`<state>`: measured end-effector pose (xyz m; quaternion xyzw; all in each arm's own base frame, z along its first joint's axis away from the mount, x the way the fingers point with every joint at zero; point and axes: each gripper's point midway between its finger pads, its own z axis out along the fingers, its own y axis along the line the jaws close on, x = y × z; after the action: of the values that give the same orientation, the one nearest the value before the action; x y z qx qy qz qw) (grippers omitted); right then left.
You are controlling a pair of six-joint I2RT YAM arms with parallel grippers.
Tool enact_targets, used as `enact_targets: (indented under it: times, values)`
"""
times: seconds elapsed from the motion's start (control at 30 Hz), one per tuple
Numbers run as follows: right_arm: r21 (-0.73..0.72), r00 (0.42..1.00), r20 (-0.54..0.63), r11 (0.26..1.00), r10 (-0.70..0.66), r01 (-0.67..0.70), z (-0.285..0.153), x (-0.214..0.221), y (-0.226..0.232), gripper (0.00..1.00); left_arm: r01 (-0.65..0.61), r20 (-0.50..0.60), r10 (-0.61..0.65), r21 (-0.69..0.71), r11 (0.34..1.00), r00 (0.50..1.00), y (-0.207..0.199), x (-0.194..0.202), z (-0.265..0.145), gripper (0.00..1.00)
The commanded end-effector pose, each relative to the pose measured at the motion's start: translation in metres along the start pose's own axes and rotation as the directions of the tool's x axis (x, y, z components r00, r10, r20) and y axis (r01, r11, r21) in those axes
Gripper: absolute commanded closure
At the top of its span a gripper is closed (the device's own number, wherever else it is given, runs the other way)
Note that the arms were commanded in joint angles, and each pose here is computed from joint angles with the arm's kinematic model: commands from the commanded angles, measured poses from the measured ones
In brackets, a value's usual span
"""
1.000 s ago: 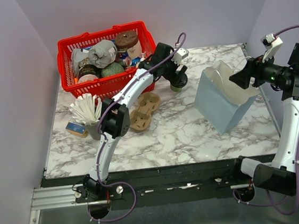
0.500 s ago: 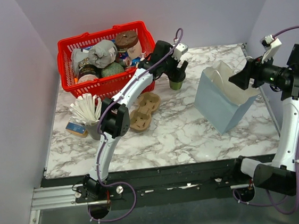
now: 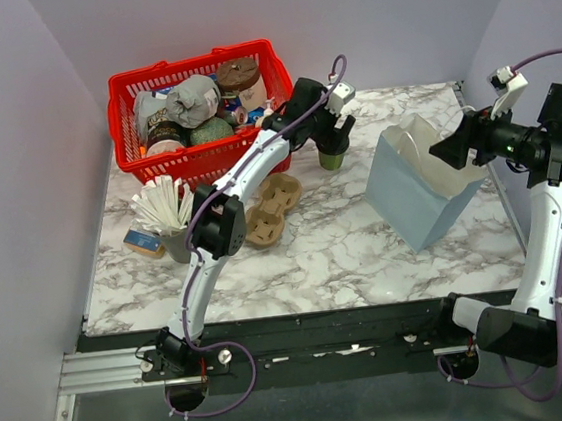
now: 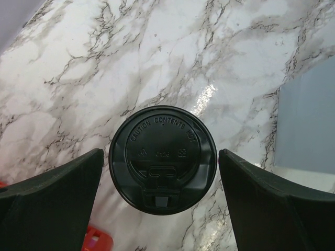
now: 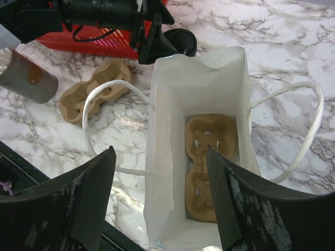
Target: Pack the takeout coffee
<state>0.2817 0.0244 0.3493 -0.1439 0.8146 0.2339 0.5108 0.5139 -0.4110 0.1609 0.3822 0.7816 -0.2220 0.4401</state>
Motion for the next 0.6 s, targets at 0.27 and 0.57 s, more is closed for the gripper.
enact_targets:
  times: [0.27, 0.57]
  values:
    - [-0.022, 1.000, 0.002, 1.000, -0.010, 0.010, 0.006, -0.004, -0.003, 0.22, -0.003, -0.057, 0.000, -0.050, 0.999, 0.998, 0.023, 0.028, 0.014, 0.01]
    - [-0.023, 1.000, 0.001, 1.000, -0.008, 0.008, 0.007, -0.006, -0.006, 0.22, 0.015, -0.096, -0.016, -0.012, 1.000, 0.995, 0.015, 0.042, 0.016, 0.08]
